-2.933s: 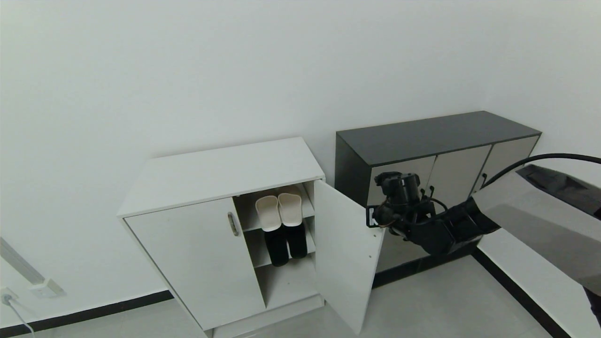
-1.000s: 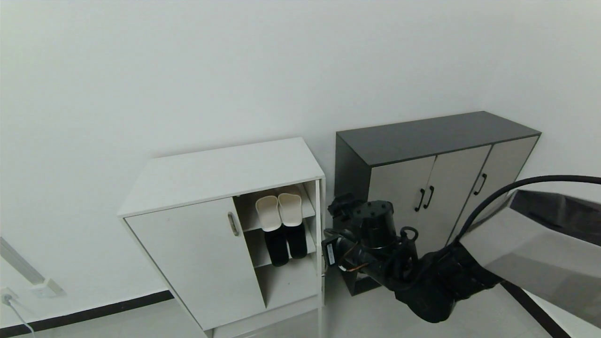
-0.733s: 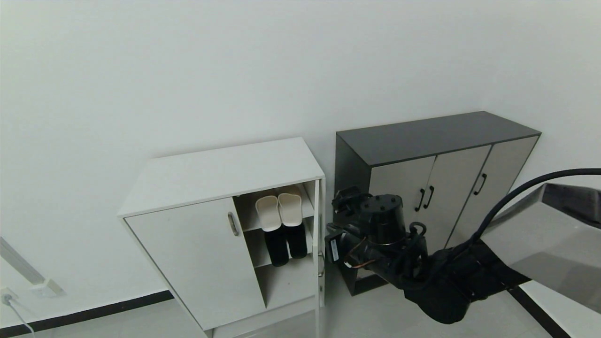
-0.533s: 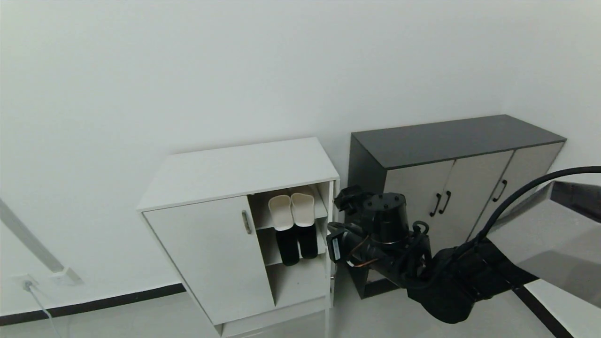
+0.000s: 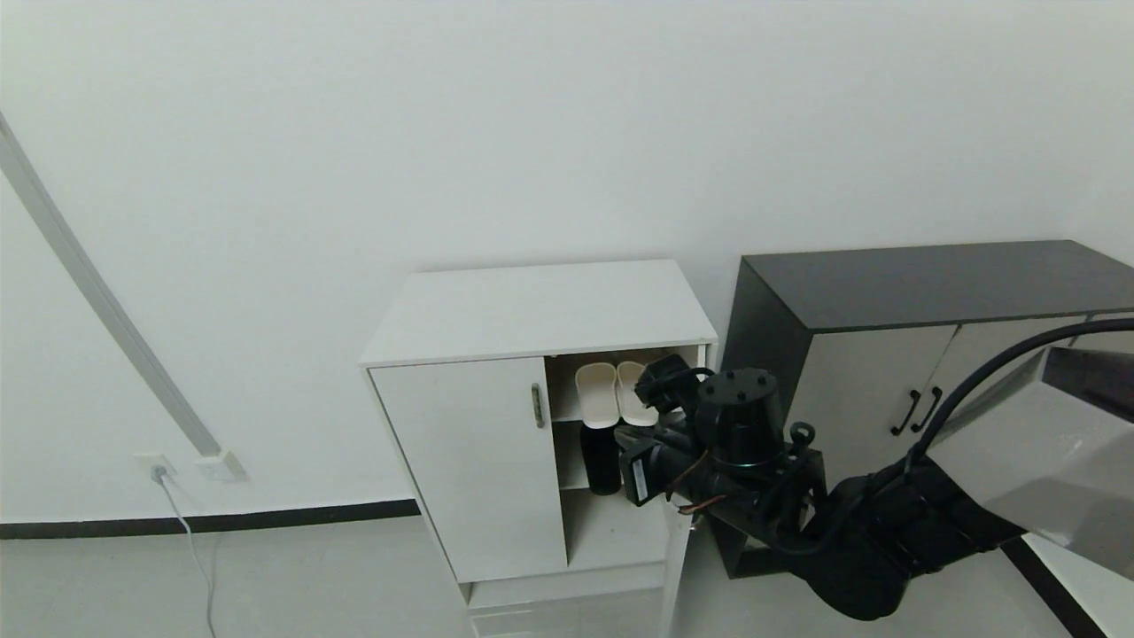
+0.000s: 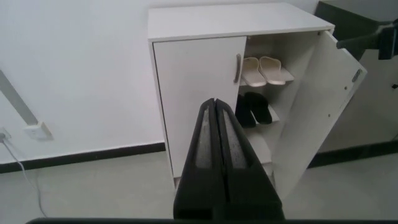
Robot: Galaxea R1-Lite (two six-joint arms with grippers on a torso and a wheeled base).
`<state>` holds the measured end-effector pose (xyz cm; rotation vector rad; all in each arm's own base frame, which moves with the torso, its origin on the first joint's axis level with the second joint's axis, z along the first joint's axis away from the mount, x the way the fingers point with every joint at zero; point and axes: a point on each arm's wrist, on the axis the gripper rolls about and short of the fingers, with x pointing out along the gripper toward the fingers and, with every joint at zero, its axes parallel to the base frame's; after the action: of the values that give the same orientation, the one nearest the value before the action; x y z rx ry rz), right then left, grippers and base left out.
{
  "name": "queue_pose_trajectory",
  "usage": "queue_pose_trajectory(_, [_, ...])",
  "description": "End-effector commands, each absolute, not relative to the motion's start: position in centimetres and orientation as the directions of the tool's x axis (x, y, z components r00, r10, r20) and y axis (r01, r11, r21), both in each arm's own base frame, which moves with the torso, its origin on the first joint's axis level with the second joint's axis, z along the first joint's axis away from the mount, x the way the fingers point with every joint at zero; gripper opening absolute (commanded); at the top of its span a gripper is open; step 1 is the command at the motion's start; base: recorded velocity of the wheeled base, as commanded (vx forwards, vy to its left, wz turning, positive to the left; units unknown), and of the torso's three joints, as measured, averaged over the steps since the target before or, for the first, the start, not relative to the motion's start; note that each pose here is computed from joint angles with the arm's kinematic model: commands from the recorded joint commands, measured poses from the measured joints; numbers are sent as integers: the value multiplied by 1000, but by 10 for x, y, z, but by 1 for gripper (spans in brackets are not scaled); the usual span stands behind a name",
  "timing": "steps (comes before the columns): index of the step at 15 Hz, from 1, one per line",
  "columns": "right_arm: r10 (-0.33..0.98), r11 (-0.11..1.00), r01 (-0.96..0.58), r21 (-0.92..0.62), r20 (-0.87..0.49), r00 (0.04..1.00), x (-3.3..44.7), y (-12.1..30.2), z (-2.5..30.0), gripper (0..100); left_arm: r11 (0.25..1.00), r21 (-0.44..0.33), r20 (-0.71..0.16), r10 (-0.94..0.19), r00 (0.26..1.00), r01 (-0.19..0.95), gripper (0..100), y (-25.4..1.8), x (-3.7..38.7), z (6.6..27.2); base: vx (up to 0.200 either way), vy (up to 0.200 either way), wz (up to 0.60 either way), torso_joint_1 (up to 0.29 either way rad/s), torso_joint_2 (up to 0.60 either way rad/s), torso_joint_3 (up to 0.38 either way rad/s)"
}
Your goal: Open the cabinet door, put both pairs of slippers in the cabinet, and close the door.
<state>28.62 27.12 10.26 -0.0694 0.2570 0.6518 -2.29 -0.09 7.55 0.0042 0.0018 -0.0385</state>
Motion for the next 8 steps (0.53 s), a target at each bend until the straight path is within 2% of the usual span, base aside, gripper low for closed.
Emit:
queue_pose_trajectory(1, [573,804,-595,1,-270,774,288,262,102,0,999,4,-3,-37,999,37,0,-1,-23,76,0,0,0,0,0,0])
queue_pose_trajectory(5, [500,831,-553,-60,-355,790,286,227,103,0,999,4,-3,-38,999,38,0,-1,-23,76,0,0,0,0,0,0])
queue_pose_trajectory(8, [419,870,-488,-70,-414,808,297,199,87,0,999,4,-3,-37,999,37,0,-1,-23,76,0,0,0,0,0,0])
